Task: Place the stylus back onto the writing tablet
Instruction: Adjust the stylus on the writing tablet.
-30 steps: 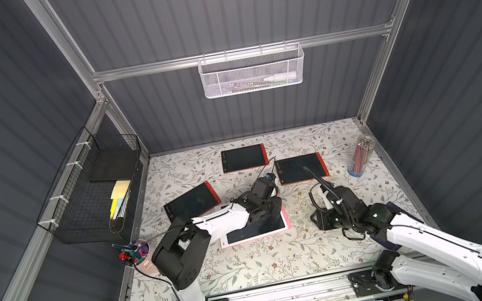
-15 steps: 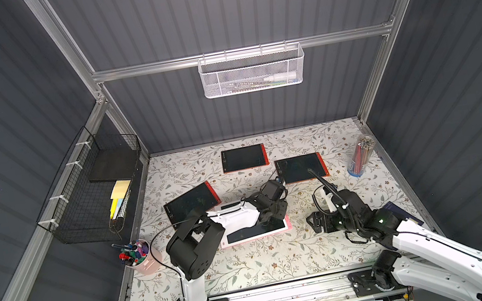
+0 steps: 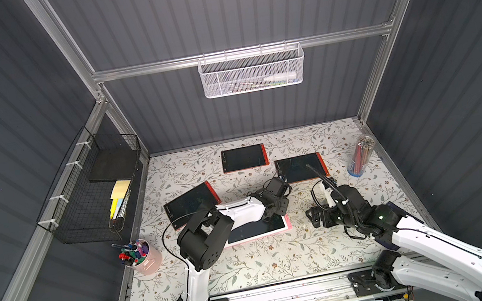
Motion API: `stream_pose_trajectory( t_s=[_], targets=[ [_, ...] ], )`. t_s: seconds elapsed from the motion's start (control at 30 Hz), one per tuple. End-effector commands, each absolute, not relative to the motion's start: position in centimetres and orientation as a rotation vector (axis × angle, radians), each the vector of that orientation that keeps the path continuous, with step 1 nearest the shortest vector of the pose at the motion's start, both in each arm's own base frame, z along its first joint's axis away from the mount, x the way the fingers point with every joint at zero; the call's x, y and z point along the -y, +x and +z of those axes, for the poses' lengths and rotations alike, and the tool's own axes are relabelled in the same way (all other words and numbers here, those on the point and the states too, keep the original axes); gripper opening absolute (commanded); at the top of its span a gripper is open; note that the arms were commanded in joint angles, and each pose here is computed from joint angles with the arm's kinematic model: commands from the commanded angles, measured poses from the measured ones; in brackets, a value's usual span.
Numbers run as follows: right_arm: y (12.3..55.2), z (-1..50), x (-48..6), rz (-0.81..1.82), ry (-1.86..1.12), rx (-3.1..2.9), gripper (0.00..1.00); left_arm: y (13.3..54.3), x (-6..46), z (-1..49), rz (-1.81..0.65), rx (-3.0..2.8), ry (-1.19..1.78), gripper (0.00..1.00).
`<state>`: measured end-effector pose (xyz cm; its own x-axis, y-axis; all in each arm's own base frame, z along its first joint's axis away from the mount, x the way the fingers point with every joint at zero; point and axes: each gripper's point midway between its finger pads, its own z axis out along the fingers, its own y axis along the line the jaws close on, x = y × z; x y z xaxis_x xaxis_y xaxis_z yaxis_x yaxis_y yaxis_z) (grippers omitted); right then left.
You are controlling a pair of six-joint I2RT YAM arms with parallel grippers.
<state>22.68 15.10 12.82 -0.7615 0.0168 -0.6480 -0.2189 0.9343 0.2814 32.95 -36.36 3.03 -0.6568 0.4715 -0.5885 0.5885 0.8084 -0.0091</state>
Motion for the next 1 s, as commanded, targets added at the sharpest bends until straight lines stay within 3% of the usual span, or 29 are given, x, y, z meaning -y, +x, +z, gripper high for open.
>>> stream_pose_trajectory(
  t_s=[0.0, 0.27, 0.53, 0.6, 0.73, 0.83, 0.97],
  targets=[
    [23.2, 13.6, -14.8, 0.421, -0.148, -2.375, 0.99, 32.1, 34.5, 0.8, -0.153, -2.491, 0.805, 0.40],
    [23.2, 13.5, -14.7, 0.418, -0.140, -2.380, 0.98, 32.0, 33.3, 0.2, -0.131, -2.535, 0.738, 0.33],
    [23.3, 13.6, -14.6, 0.415, -0.132, -2.377, 0.98, 33.1, 33.2, 1.8, -0.152, -2.518, 0.681, 0.33],
    [23.5, 14.2, -14.6, 0.422, -0.118, -2.361, 0.98, 33.7, 34.0, 3.7, -0.193, -2.478, 0.657, 0.35],
    [23.6, 16.7, -15.5, 0.519, -0.128, -2.285, 0.98, 36.1, 37.9, 13.9, -0.503, -2.259, 0.591, 0.39],
    [23.1, 18.5, -15.7, 0.552, -0.155, -2.264, 0.99, 36.3, 38.2, 19.5, -0.604, -2.121, 0.550, 0.41],
    [21.7, 20.4, -15.4, 0.570, -0.219, -2.237, 0.99, 35.4, 37.1, 25.5, -0.681, -1.976, 0.492, 0.51]
  ],
)
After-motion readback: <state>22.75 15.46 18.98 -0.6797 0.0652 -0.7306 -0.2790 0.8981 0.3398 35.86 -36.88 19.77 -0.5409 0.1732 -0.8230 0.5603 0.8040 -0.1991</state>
